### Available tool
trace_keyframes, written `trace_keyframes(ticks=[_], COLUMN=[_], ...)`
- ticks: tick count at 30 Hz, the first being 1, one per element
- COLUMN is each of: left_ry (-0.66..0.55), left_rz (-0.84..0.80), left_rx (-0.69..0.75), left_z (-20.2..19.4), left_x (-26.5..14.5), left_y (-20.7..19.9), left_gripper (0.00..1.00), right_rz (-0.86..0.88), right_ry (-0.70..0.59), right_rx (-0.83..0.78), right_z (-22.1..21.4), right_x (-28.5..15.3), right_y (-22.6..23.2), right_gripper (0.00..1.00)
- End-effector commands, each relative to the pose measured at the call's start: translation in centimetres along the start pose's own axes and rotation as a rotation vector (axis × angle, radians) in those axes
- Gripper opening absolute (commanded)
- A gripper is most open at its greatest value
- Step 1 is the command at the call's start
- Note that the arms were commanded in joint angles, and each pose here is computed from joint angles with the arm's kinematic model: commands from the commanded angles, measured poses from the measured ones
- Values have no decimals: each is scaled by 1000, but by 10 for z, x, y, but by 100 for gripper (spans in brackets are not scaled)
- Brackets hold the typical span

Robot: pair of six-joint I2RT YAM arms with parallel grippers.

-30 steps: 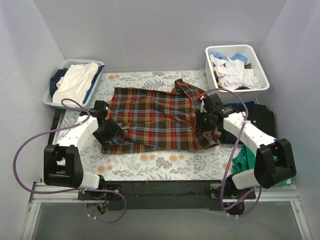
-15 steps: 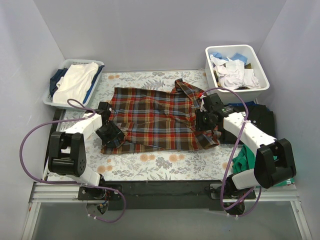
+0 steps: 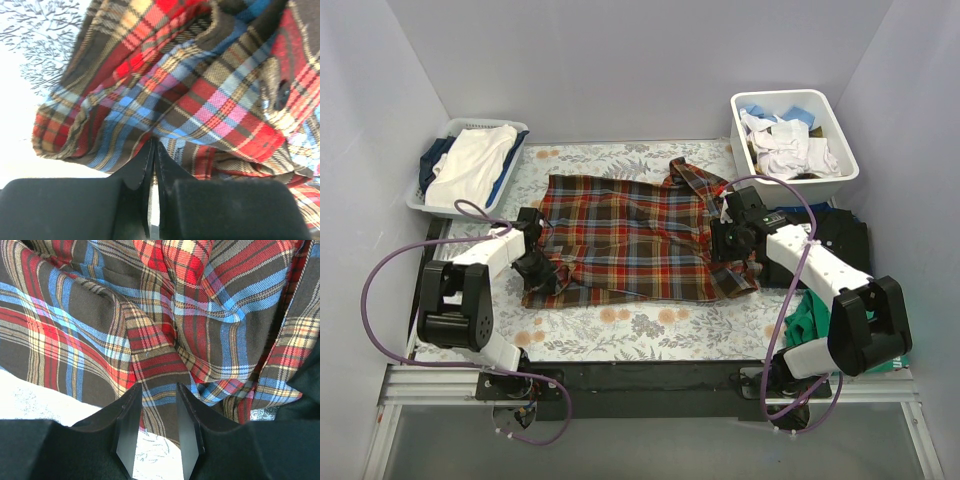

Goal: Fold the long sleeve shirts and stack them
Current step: Fold the shirt

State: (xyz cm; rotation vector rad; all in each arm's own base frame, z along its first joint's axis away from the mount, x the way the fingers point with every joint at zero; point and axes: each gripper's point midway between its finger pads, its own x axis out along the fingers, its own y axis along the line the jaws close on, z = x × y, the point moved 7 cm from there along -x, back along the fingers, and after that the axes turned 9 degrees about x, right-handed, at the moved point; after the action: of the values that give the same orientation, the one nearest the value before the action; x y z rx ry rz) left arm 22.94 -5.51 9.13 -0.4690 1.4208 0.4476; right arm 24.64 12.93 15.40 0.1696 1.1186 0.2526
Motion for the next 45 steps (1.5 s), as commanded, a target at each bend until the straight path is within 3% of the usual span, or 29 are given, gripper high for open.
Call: trace_keyframes(ticks=[1, 7, 11, 17, 26, 29, 34, 37, 38, 40, 45], left_ry=[-97, -183, -155, -237, -265, -228, -337, -347, -296, -243, -145], left_rz=[32, 30, -19, 69, 136, 132, 107, -18, -148, -211, -142], left_rx=[7, -8, -5, -20, -49, -50, -92, -31, 8, 46, 218], left_z=[11, 22, 15, 21, 24, 23, 38, 44, 41, 34, 14], left_x=[-23, -63, -75, -99, -101, -93, -116, -122, -116, -104, -59], left_y=[3, 3, 2, 14, 25, 22, 18, 2, -16, -29, -59], left_gripper=[0, 0, 0, 0, 0, 34, 54, 57, 56, 54, 55], right_rz=[26, 40, 45, 54, 57, 55, 33, 24, 24, 27, -13], right_ry=[-44, -34, -30, -28, -27, -26, -61, -91, -86, -60, 39], right_rx=[-21, -19, -22, -26, -33, -36, -33, -53, -60, -81, -121], right_z=[13, 13, 13, 14, 16, 15, 18, 23, 23, 22, 12], right_x=[0, 4, 6, 8, 10, 10, 3, -4, -3, -2, 14], right_y=[6, 7, 8, 9, 9, 9, 7, 7, 7, 9, 12], right_gripper=[41, 41, 41, 41, 41, 41, 41, 42, 45, 49, 55])
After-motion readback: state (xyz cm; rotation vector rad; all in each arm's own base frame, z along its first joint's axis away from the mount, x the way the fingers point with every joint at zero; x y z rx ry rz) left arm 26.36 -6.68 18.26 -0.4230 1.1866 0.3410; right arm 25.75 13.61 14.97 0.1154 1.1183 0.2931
